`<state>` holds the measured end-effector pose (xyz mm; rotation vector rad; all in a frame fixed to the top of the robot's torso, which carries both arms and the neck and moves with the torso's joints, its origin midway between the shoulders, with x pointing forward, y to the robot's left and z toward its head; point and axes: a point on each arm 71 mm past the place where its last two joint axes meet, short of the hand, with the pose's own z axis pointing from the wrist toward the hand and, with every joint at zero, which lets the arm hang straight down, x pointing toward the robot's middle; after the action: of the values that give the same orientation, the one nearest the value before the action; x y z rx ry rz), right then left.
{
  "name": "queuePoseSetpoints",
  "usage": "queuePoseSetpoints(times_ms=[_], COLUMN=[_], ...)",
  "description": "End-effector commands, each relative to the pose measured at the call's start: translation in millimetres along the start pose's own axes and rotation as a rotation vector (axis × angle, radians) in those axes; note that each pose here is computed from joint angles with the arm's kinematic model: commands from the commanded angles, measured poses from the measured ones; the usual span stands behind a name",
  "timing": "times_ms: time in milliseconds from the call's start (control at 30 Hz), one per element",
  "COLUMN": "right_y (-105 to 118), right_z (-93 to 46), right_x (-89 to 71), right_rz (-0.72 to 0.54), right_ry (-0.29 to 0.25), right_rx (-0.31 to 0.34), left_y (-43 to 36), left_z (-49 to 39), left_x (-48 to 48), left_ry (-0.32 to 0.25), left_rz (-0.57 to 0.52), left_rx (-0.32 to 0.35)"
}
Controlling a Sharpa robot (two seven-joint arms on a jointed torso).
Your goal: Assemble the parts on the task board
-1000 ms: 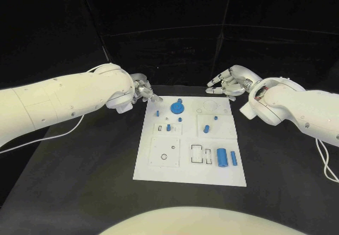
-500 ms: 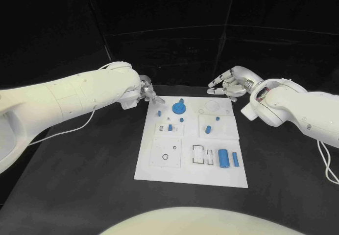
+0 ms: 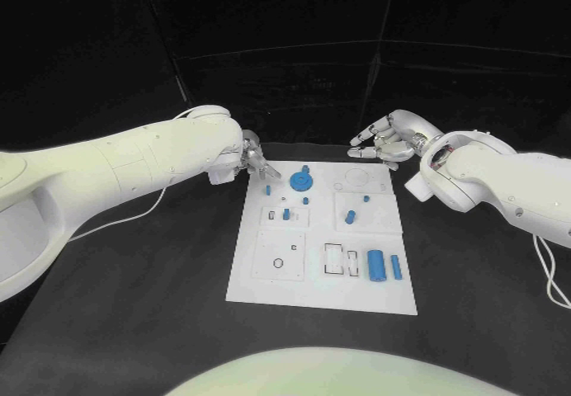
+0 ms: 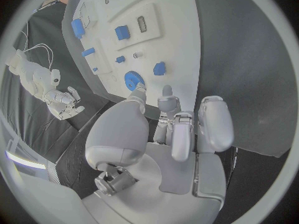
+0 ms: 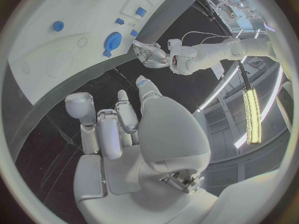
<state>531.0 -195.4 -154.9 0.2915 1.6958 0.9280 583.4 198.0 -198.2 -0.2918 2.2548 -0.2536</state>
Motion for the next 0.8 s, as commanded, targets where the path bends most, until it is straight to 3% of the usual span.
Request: queuePoseSetpoints(times_ms=[33,800], right_y=[1.6,2.3], right_z=[0.5,1.6], right_x=[0.0,0.3], right_rz=[-0.002,-0.002], right_ry=[0.004,0.000], right_rx=[-0.009,-0.011], left_y=[-0.3,0.6], left_z=[0.4,2.6], left_x=[2.1,9.1], left_ry=[0.042,0.103], left_rz=[0.033,0.086], left_rx=[-0.005,-0.025])
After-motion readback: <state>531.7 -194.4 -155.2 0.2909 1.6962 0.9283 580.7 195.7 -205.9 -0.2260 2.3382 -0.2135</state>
